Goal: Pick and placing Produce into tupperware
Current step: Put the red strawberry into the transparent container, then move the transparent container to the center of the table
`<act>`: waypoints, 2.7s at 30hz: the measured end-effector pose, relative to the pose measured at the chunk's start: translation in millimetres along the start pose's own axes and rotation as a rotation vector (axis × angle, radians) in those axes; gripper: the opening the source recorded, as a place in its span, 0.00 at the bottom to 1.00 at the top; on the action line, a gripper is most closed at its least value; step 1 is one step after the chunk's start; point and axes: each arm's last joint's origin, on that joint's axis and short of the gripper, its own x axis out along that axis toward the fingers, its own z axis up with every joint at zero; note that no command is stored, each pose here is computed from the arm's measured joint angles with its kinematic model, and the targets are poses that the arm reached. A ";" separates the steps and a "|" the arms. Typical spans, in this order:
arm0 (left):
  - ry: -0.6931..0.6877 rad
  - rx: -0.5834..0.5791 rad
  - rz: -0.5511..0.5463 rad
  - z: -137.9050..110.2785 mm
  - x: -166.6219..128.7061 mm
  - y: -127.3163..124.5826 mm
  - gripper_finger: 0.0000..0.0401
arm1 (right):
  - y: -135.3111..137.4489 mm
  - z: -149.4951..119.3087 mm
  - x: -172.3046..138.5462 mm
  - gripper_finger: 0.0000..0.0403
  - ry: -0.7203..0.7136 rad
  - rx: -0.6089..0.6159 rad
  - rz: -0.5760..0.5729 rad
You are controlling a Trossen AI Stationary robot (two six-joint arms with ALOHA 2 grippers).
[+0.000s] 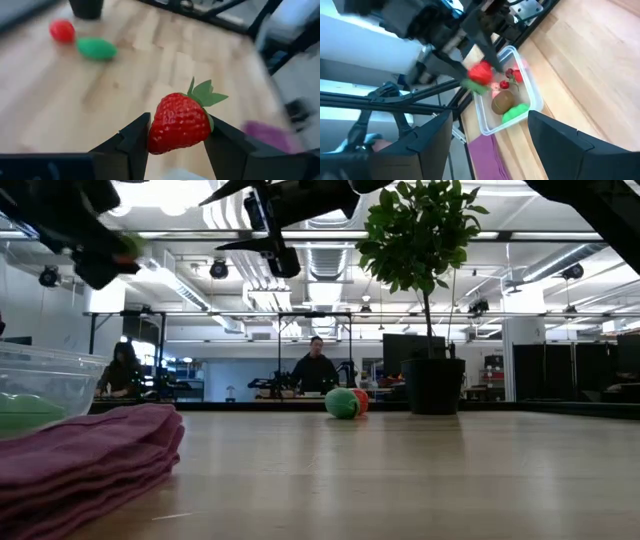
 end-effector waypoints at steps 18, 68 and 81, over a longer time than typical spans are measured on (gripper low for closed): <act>0.446 -0.942 0.087 -10.7 -4.4 -3.8 0.38 | 1.0 -1.7 -8.3 0.63 0.056 -0.089 0.006; 0.895 -0.603 0.400 10.1 114.5 -52.5 0.65 | -7.9 -19.9 -61.3 0.63 0.326 -0.409 -0.151; 0.876 0.095 0.245 51.1 83.0 -59.7 0.48 | -7.9 -20.2 -61.3 0.63 0.329 -0.411 -0.152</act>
